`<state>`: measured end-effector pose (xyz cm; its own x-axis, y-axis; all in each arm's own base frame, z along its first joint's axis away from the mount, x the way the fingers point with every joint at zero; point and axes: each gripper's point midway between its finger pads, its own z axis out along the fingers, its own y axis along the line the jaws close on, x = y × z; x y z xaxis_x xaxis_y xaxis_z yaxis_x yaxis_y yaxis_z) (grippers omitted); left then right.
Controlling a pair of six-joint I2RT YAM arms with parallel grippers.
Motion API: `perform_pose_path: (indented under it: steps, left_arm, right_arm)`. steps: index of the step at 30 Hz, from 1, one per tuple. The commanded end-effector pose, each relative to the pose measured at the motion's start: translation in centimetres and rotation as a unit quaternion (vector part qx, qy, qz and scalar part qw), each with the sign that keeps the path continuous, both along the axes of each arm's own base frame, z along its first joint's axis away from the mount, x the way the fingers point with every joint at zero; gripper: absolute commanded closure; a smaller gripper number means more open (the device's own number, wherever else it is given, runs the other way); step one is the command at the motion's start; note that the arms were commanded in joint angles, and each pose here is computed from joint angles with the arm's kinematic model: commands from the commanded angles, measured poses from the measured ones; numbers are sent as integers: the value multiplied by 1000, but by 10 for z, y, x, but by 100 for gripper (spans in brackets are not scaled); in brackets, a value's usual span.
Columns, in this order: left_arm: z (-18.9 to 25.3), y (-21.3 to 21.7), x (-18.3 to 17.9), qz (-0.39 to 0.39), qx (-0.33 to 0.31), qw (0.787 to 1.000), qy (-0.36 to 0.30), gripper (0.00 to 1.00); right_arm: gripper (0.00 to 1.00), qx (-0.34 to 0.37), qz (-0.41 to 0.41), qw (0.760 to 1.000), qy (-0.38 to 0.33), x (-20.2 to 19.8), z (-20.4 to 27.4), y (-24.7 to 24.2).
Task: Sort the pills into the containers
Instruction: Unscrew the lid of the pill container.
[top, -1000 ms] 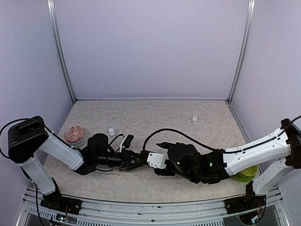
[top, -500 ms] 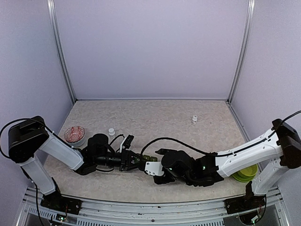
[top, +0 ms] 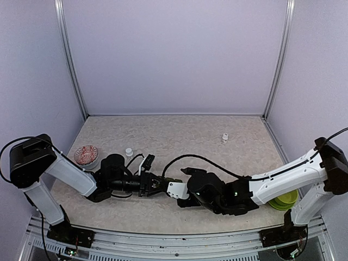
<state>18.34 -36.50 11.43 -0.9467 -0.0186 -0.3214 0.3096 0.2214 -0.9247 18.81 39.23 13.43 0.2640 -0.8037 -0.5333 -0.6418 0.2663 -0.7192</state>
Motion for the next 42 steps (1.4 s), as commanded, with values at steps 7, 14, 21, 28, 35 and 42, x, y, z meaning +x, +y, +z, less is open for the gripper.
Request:
perform_pose_path:
  steps: [7, 14, 21, 28, 35, 42]
  left_arm:
    - [-15, 0, -2, -5, 13, 1000, 2, 74]
    - [-18, 0, -1, -5, 16, 1000, 3, 74]
    - [-1, -3, -1, -15, 3, 1000, -17, 74]
    - [9, -6, -4, -21, 7, 999, -31, 74]
    - [16, -7, -6, -21, 4, 999, -35, 74]
    - [18, -7, -7, -22, 2, 999, -37, 74]
  right_arm:
    - [18, 77, -14, 997, -24, 3, 49, -4]
    - [18, 95, 7, 995, -11, -4, 60, -7]
    - [12, 43, 60, 996, 59, -20, 18, -3]
    - [12, 25, 76, 992, 101, -22, -4, -1]
    - [14, 2, 54, 994, 97, -11, -23, -2]
    - [24, -3, 38, 996, 80, -3, -27, -2]
